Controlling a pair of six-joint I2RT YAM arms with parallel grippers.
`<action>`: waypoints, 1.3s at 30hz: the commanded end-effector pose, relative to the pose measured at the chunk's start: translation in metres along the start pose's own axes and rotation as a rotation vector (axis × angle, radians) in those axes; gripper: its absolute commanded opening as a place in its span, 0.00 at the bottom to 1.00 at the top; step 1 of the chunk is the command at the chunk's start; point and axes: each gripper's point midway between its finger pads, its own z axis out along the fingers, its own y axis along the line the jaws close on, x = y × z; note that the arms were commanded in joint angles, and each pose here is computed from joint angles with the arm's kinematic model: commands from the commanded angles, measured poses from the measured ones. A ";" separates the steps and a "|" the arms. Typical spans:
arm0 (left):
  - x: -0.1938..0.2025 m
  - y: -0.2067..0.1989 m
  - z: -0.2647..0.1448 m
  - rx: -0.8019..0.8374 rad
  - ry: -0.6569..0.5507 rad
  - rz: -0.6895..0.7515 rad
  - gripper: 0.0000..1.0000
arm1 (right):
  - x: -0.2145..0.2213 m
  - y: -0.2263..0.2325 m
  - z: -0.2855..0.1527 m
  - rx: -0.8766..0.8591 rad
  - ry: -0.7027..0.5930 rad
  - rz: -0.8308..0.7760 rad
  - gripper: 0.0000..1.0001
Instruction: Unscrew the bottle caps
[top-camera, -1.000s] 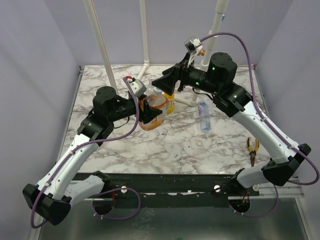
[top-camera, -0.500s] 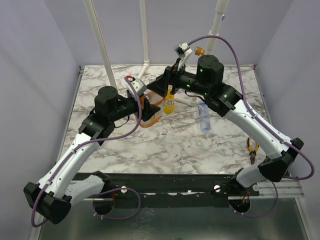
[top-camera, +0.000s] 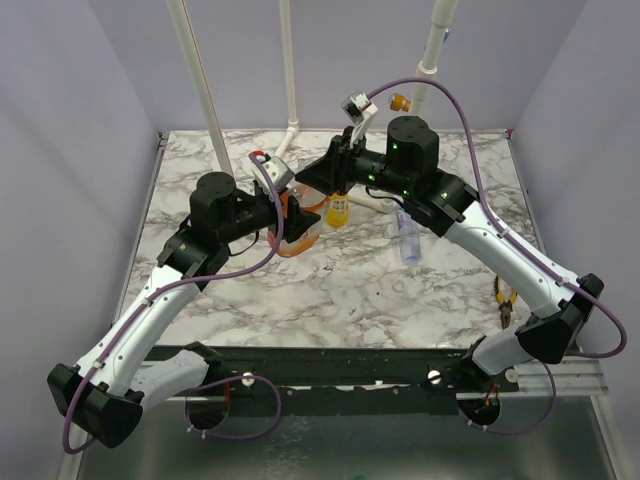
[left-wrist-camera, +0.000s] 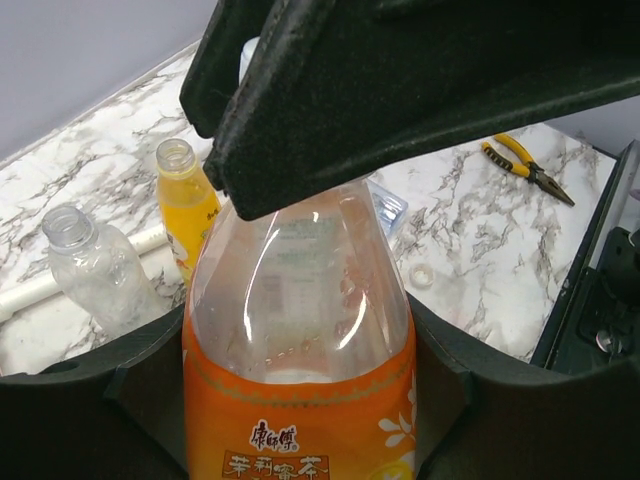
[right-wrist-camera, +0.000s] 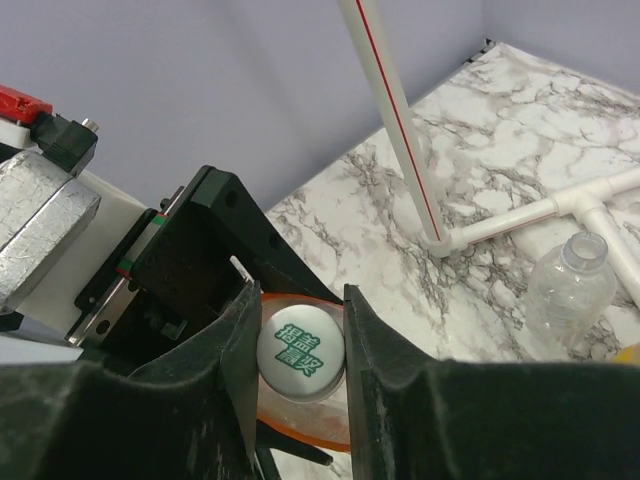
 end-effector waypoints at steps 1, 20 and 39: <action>-0.004 -0.002 -0.001 0.002 -0.013 -0.020 0.00 | -0.003 -0.002 -0.003 0.024 -0.015 -0.017 0.26; -0.016 -0.107 -0.037 0.596 0.021 -0.180 0.00 | -0.022 0.124 -0.092 -0.614 -0.116 -0.298 0.17; -0.003 -0.108 -0.039 0.608 0.029 -0.138 0.00 | -0.028 0.138 -0.107 -0.673 -0.105 -0.321 0.49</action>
